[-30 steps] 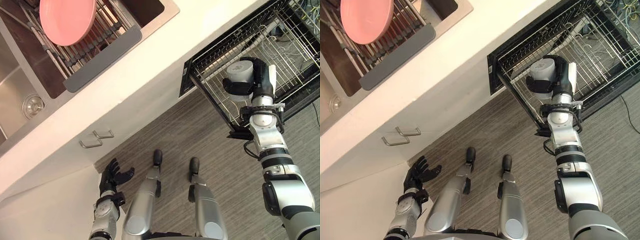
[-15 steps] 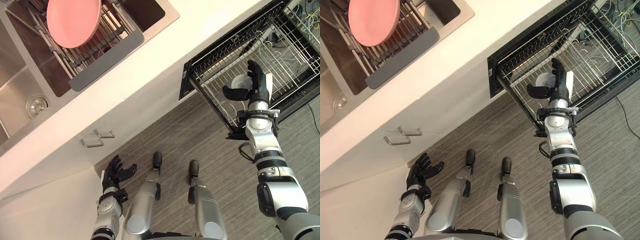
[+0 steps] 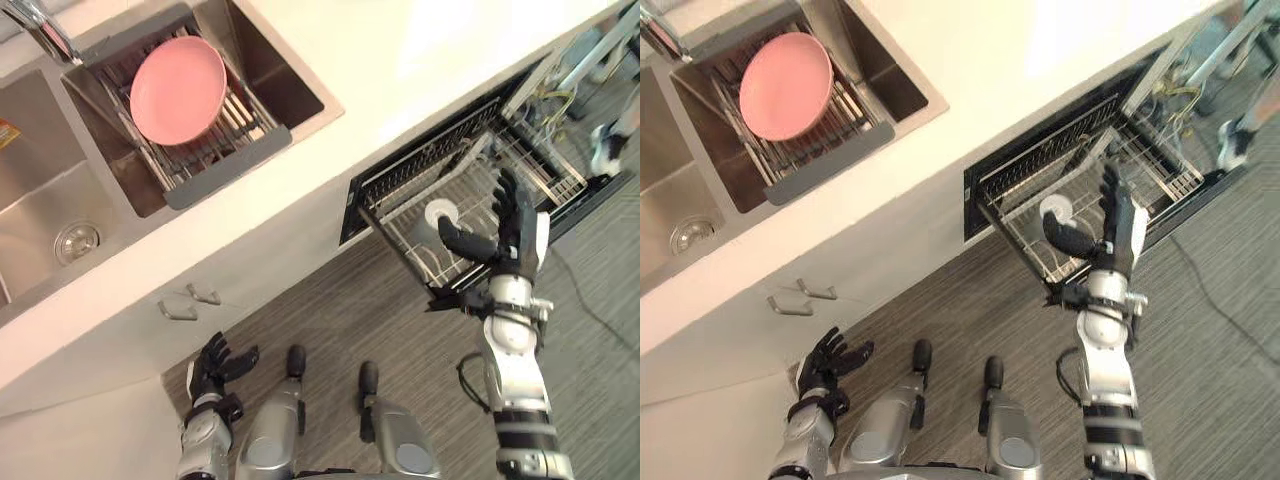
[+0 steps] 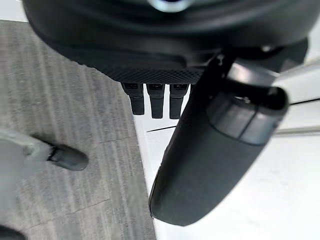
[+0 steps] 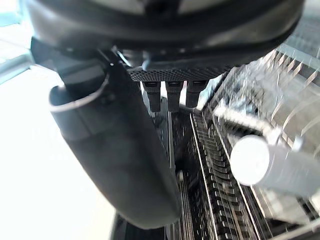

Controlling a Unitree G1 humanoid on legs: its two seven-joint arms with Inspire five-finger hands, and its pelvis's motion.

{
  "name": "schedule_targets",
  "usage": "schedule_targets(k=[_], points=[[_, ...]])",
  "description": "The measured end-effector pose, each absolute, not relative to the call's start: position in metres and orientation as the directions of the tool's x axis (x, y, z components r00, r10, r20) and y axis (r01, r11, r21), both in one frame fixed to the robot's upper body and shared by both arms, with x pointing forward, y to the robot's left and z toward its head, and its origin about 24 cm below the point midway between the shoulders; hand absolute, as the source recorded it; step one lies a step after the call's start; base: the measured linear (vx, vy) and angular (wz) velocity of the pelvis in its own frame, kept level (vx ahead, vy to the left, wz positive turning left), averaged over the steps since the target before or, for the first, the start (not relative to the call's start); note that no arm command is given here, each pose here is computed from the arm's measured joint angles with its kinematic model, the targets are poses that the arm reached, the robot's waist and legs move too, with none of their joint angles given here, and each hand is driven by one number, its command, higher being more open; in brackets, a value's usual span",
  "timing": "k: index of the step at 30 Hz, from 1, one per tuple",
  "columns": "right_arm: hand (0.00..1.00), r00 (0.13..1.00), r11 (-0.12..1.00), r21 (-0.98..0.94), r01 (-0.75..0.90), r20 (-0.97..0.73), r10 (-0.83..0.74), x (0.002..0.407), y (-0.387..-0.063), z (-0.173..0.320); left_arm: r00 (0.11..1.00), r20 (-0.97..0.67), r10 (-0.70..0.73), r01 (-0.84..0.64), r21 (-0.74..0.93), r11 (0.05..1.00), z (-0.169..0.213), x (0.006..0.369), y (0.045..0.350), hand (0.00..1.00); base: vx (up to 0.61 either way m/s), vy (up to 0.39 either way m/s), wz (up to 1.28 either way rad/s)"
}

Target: Walk over to the sink, pick up the cup, carry it to the dishwasher, place the cup inside the dishwasher, then close the dishwasher door

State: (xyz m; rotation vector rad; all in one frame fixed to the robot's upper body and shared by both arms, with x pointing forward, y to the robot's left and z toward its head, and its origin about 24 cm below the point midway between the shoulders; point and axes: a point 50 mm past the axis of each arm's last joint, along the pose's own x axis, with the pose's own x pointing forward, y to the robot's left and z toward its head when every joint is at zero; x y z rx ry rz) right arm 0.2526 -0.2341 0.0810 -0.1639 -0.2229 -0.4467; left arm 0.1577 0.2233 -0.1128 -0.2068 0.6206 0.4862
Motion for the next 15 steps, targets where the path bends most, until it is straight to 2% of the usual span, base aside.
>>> schedule_targets(k=[4, 11, 15], points=[[0.90, 0.880, 0.895, -0.096, 0.435, 0.258, -0.400, 0.226, -0.232, 0.077, 0.639, -0.673, 0.373, -0.504, 0.000, 0.864, -0.127, 0.128, 0.225, 0.90, 0.12, -0.011, 0.22], [0.90, 0.833, 0.914, -0.059, 0.401, 0.438, -0.338, 0.223, -0.223, 0.115, 0.645, -0.670, 0.367, -0.498, -0.003, 0.867, -0.127, 0.131, 0.219, 0.90, 0.00, 0.002, 0.72], [0.90, 0.830, 0.932, -0.070, 0.356, 0.483, -0.280, 0.233, -0.211, 0.125, 0.622, -0.688, 0.375, -0.507, 0.012, 0.862, -0.131, 0.124, 0.220, 0.90, 0.02, 0.091, 0.19]])
